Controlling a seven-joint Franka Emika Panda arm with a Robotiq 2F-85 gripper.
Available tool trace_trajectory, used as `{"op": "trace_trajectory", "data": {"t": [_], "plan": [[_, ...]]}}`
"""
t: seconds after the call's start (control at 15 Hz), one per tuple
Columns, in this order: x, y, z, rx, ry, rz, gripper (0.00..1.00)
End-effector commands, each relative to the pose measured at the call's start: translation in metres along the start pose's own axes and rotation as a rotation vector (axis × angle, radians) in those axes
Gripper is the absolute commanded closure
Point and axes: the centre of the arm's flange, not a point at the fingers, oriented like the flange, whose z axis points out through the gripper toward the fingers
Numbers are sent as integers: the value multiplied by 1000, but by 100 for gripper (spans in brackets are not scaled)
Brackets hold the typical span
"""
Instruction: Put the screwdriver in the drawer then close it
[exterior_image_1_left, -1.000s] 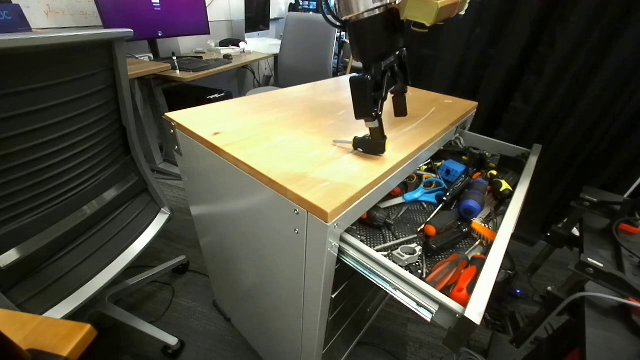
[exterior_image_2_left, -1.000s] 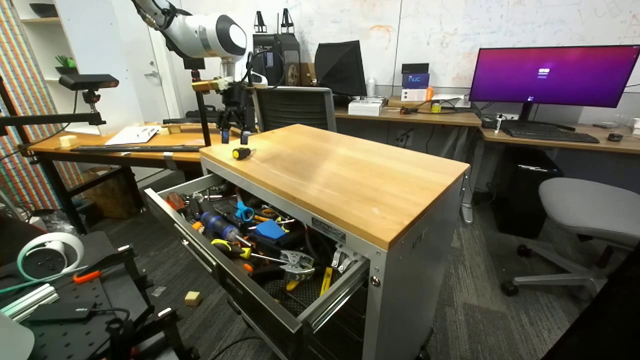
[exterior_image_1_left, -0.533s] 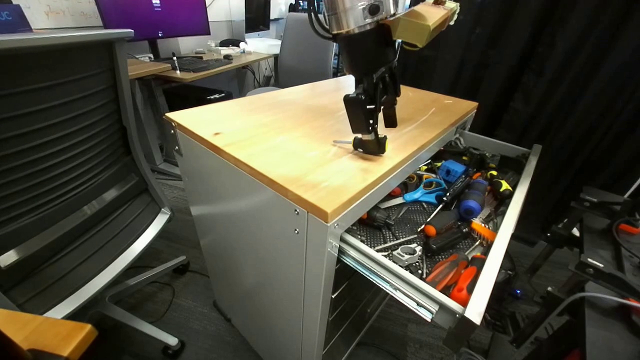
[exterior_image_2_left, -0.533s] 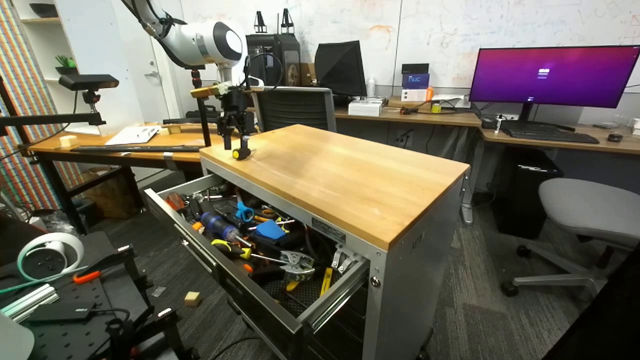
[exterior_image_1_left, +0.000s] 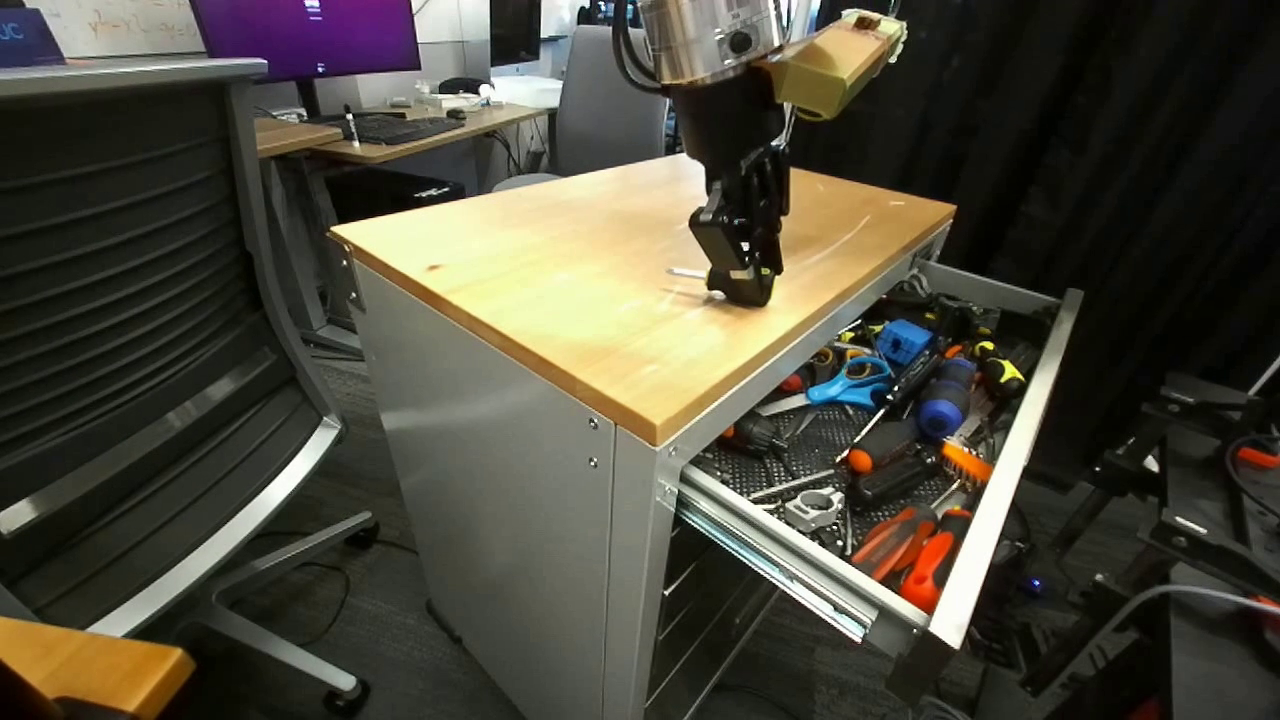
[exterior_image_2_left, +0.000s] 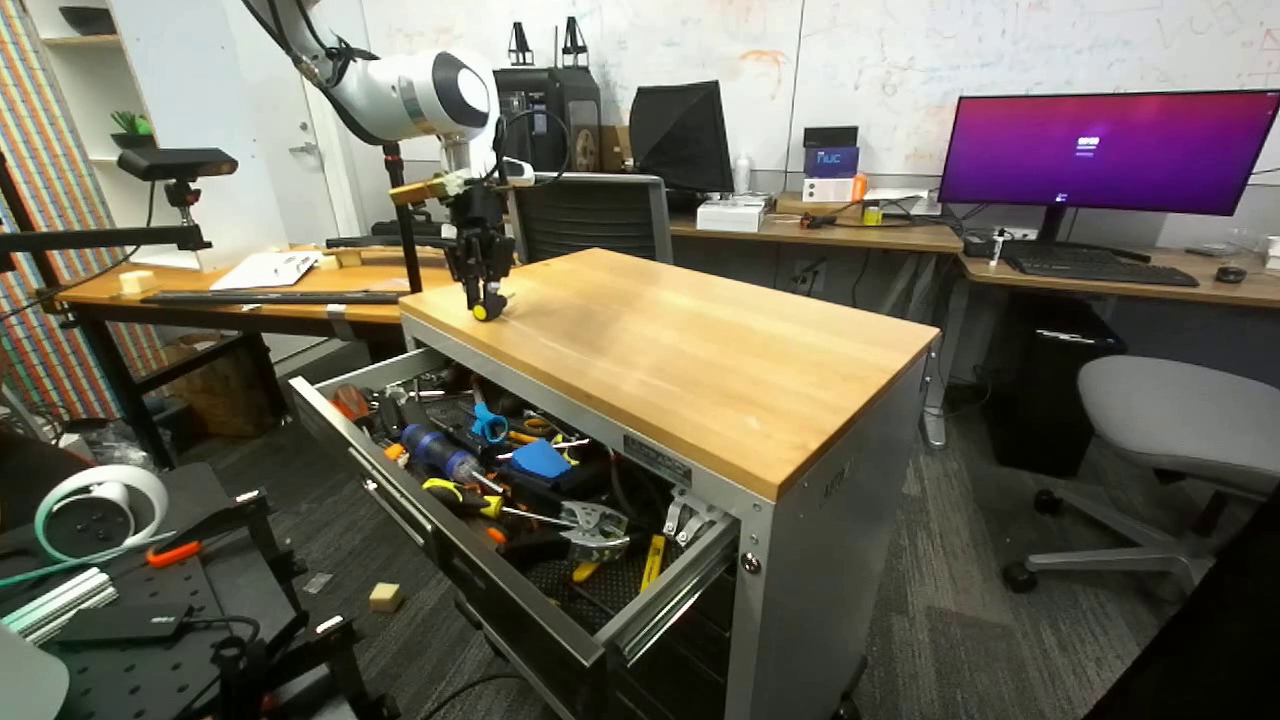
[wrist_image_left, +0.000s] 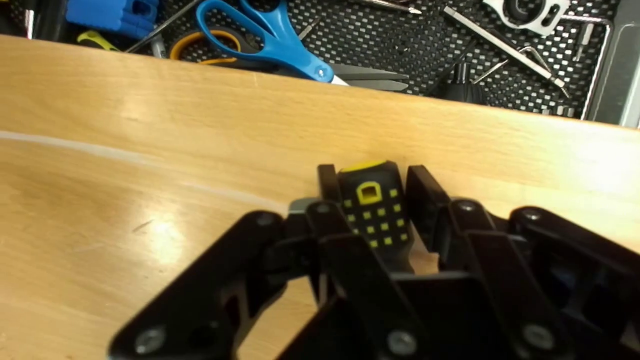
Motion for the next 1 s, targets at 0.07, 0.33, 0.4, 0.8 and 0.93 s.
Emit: {"op": "trace_trajectory", "data": {"t": [0.07, 0.33, 0.4, 0.8, 0.93], "plan": [[-9, 10, -10, -27, -13, 40, 84], [-71, 20, -30, -17, -106, 46, 85], [-89, 20, -31, -6, -129, 41, 85], [-133, -12, -2, 17, -183, -4, 86], [-128, -19, 9, -13, -164, 3, 86]]}}
